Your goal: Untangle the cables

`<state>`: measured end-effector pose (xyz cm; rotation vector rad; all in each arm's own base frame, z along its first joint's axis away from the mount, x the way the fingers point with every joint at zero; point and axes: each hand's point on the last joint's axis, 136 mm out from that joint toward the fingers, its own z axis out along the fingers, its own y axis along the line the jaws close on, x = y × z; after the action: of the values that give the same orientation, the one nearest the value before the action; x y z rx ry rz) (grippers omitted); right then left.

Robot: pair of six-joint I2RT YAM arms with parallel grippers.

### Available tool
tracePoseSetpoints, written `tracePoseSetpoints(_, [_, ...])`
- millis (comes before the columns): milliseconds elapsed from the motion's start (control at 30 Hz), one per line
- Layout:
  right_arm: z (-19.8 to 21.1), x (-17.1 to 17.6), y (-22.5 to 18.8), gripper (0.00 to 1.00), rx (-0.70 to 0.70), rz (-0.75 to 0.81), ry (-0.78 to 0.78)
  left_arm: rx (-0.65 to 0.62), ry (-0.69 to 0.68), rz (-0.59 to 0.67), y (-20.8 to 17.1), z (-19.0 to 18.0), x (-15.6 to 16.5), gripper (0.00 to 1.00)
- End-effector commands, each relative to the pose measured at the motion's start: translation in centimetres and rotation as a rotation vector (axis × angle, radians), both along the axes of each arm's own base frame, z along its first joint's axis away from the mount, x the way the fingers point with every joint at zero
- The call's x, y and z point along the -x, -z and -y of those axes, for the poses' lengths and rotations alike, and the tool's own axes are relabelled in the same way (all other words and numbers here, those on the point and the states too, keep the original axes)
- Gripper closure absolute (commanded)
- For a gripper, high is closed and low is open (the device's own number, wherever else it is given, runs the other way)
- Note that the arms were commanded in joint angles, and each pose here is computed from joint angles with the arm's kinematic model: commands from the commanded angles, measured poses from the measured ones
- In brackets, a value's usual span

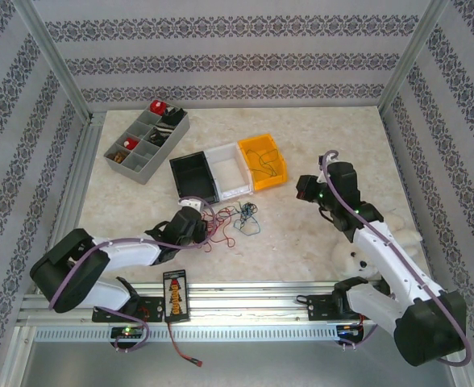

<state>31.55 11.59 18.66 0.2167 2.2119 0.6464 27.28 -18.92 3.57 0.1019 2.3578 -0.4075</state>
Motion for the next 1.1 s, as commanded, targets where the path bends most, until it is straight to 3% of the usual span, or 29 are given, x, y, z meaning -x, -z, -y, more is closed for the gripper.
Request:
tracePoseSetpoints(0, [-1.9,0.8,1.3,1.0,-0.001,-0.049,-0.077,0.049,0.017,0.03,-1.2,0.5,-0.2,0.96])
tracePoseSetpoints(67, [-4.0,1.6,2.4,0.96,0.025,-0.076,-0.165,0.044,0.03,0.033,-1.3,0.8,-0.3,0.99])
tracePoseSetpoints(200, [-8.2,3.3,5.3,0.65,0.055,-0.162,-0.319,0.028,0.027,0.027,-1.3,0.8,-0.5,1.0])
tracePoseSetpoints(267, [-9.4,3.9,6.9,0.6,0.073,-0.208,-0.355,0.033,0.026,0.027,-1.3,0.9,-0.6,1.0])
tracePoseSetpoints(500, [-12.1,4.7,9.8,0.56,0.133,-0.271,-0.448,0.035,0.02,0.023,-1.3,1.0,-0.7,1.0])
tracePoseSetpoints(1067, [-13.5,3.4,14.5,0.55,0.199,-0.365,-0.509,0.041,0.013,0.011,-1.0,1.0,-0.6,1.0])
